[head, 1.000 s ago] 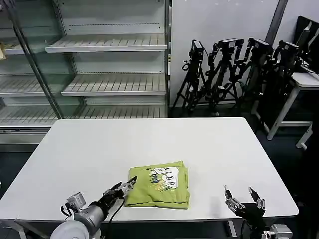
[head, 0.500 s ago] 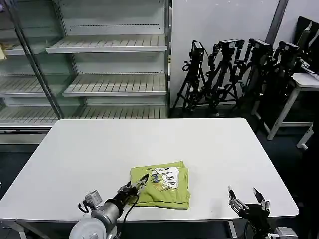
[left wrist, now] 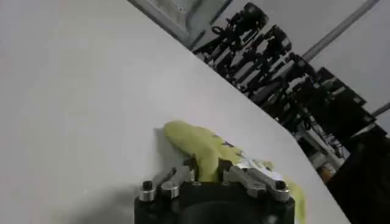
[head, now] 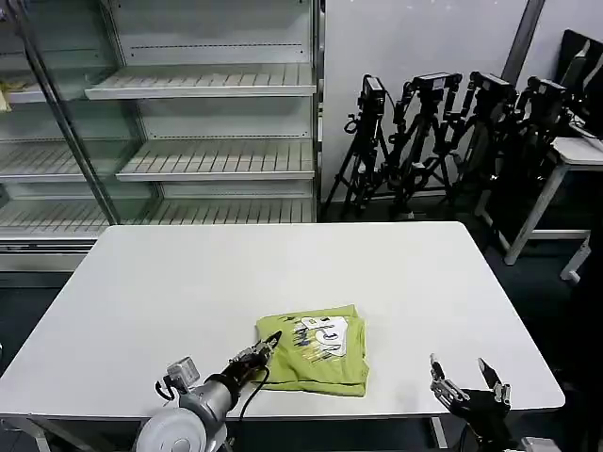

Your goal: Fold and organize the clothes.

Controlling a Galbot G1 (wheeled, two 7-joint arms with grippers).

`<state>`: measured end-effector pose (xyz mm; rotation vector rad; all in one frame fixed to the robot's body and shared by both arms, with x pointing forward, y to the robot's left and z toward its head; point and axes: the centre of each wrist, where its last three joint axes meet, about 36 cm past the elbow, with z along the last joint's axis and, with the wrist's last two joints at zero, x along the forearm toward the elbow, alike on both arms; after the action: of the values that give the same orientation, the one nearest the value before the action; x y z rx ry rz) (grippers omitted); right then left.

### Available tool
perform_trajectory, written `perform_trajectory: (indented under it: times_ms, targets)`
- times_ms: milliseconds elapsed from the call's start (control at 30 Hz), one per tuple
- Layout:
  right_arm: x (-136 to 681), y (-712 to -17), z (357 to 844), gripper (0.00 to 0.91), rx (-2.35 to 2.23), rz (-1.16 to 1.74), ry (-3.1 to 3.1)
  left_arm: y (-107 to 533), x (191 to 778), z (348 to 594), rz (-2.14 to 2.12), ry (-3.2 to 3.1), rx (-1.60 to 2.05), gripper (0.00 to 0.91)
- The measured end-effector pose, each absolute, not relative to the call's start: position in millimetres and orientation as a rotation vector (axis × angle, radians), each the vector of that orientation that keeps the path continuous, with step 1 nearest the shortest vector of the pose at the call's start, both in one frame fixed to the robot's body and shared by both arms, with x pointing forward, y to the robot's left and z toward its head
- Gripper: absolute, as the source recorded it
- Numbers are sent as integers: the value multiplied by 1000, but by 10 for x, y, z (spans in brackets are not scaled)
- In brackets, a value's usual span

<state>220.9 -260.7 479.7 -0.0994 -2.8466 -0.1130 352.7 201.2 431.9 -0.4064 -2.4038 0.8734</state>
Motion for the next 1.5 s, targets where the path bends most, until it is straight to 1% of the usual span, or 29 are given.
perform_trajectory:
  times_ms: [300, 333, 600, 833, 1000, 1100, 1167, 1267, 1333, 1500]
  targets:
    - [2174, -2578, 4807, 907, -121, -117, -2847, 2112, 3510, 4434, 950, -2421, -415, 20]
    - [2174, -2578, 4807, 907, -121, -117, -2847, 2128, 3509, 4454, 955, -2424, -416, 30]
    - [2201, -2589, 4825, 907, -112, -119, -2861, 2385, 3472, 4659, 891, -2525, -407, 20]
    - [2271, -2595, 4781, 907, -90, -137, -2864, 2891, 3458, 4976, 499, -2788, -360, 20]
    - [2339, -2611, 4757, 907, -76, -151, -2873, 3302, 3506, 5272, 129, -2918, -329, 20]
    - [2380, -2623, 4741, 907, -70, -162, -2879, 3429, 3525, 5451, -76, -2957, -332, 20]
    - [2398, -2625, 4730, 907, -67, -167, -2881, 3450, 3516, 5521, -198, -2960, -340, 20]
    - [2404, -2617, 4706, 907, -63, -172, -2879, 3436, 3522, 5543, -361, -2955, -339, 20]
    - [2405, -2614, 4697, 907, -61, -172, -2879, 3391, 3538, 5499, -442, -2944, -343, 20]
    - [2373, -2613, 4697, 907, -68, -158, -2876, 3129, 3588, 5160, -581, -2878, -365, 20]
